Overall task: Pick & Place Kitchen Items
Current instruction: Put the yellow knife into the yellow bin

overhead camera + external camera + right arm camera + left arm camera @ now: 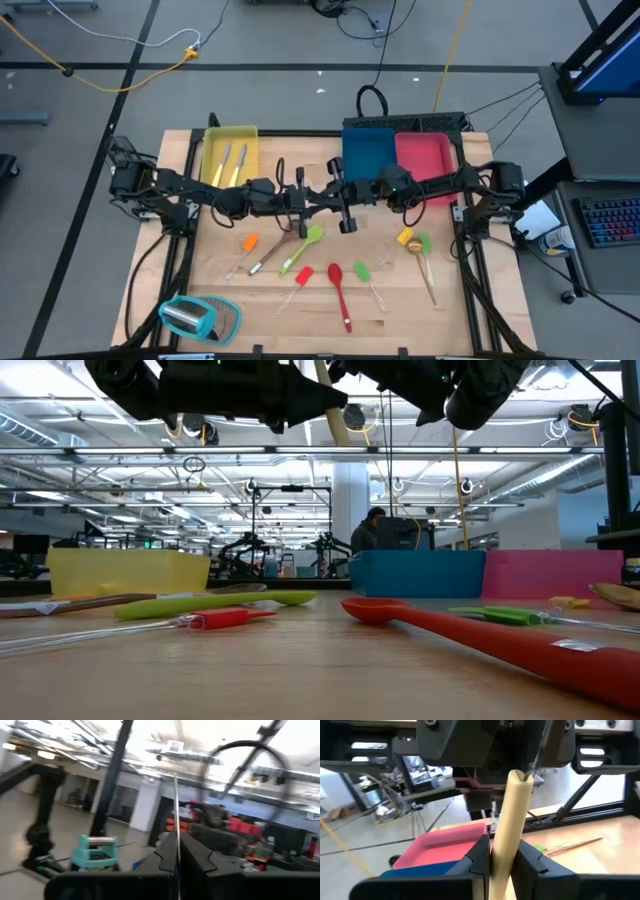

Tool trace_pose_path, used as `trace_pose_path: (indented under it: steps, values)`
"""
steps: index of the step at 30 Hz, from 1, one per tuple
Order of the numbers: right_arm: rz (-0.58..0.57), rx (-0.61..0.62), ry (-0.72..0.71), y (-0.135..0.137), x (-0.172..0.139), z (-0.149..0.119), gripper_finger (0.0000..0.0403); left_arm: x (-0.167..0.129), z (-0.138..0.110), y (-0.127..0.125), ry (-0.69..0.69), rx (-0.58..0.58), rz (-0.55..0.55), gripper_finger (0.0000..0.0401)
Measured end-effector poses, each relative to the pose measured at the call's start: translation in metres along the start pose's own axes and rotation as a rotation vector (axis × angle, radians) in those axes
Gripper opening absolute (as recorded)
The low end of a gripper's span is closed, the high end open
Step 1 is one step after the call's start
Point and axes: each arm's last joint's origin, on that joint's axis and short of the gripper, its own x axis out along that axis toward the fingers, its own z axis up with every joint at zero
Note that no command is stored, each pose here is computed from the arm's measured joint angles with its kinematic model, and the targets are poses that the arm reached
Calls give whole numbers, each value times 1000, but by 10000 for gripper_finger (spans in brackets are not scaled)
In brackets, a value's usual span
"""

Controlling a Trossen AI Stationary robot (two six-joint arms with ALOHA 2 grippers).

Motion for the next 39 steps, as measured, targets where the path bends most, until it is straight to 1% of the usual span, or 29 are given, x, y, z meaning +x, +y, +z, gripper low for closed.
trace_pose_path:
  steps: [3, 6, 10, 14, 18, 22, 25, 30, 33, 35, 37, 39]
  values:
    - [-5, 2, 4, -1, 0, 0, 4, 0, -1, 1, 12, -9, 24, 47]
    - [-6, 6, 12, 0, 0, -1, 4, 0, -2, 0, 25, -27, 25, 47]
    - [-14, 59, 52, -1, -1, -5, 9, 0, -4, -3, 66, -52, 51, 47]
    - [-14, 83, 94, -2, -2, -10, 34, -1, -7, -6, 113, -52, 118, 47]
    - [-18, 95, 124, -3, -12, -17, 69, -2, -11, -11, 159, -51, 127, 51]
    - [-35, 102, 152, -3, -29, -16, 98, -6, -10, -14, 203, -42, 187, 48]
    - [-54, 103, 178, 1, -49, -12, 113, -12, -4, -13, 236, -46, 216, 48]
    - [-44, 128, 231, 17, -85, -10, 124, -28, 14, -1, 258, -117, 305, 49]
    - [-50, 133, 243, 28, -104, -7, 125, -43, 18, 10, 332, -177, 315, 47]
    - [-48, 142, 255, 35, -113, -7, 125, -54, 22, 23, 403, -251, 338, 47]
    - [-62, 145, 264, 42, -121, -6, 123, -68, 20, 36, 490, -348, 404, 47]
    - [-103, 127, 251, 47, -127, -4, 121, -81, 16, 49, 560, -436, 478, 47]
